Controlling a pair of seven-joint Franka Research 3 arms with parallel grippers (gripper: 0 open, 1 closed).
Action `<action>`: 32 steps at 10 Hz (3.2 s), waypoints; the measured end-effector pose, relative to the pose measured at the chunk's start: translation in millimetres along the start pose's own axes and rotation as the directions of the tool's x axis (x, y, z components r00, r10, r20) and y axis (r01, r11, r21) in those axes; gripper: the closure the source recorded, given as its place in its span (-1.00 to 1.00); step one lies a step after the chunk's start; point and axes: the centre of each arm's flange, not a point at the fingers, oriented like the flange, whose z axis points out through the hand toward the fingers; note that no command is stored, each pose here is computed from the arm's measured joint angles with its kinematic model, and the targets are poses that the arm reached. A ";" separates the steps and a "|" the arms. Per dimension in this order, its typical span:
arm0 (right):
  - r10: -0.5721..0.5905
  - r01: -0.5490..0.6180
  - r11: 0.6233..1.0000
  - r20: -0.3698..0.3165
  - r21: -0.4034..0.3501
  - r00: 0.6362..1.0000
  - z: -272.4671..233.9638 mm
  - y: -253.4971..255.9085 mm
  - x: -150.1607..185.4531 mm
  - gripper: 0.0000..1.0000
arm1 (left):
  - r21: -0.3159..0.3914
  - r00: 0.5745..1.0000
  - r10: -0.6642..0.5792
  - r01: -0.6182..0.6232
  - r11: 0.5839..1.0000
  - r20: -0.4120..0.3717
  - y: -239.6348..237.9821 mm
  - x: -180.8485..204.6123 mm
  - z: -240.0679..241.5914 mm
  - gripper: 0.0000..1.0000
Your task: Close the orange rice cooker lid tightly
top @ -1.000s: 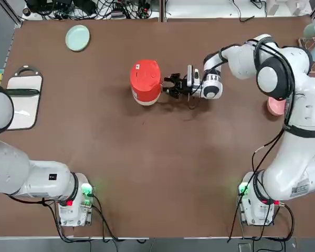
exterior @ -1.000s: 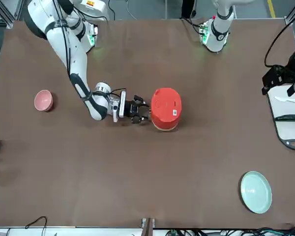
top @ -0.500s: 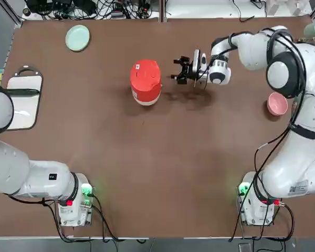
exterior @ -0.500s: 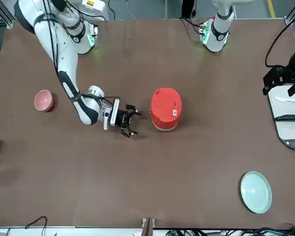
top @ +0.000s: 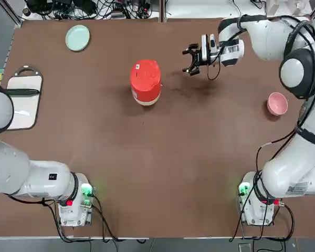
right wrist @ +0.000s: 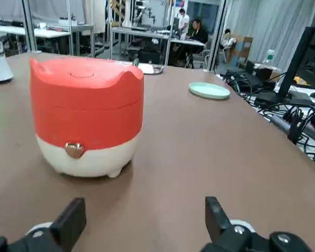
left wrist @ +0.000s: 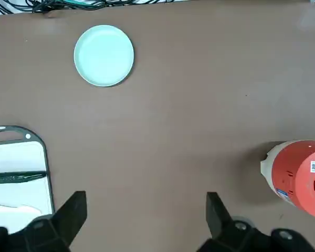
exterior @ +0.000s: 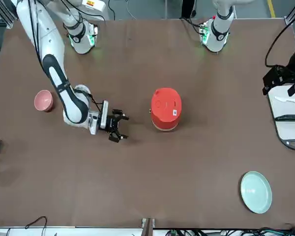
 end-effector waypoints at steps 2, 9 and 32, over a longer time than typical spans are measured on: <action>0.028 -0.030 0.999 0.067 0.038 0.997 -15.1 14.2 -0.6 -1.00 | 0.000 1.000 0.000 0.000 1.000 0.000 0.1 0.0 0.0 -1.00; 0.334 -0.349 0.937 0.301 -0.004 0.893 -69.6 73.9 23.0 -1.00 | -0.001 0.999 0.009 -0.009 1.000 0.049 5.2 -5.3 3.9 -1.00; 0.875 -0.663 0.275 0.467 -0.696 -0.128 -219.9 139.5 161.2 -1.00 | -0.012 0.988 0.023 -0.022 1.000 0.155 13.1 -15.0 17.5 -1.00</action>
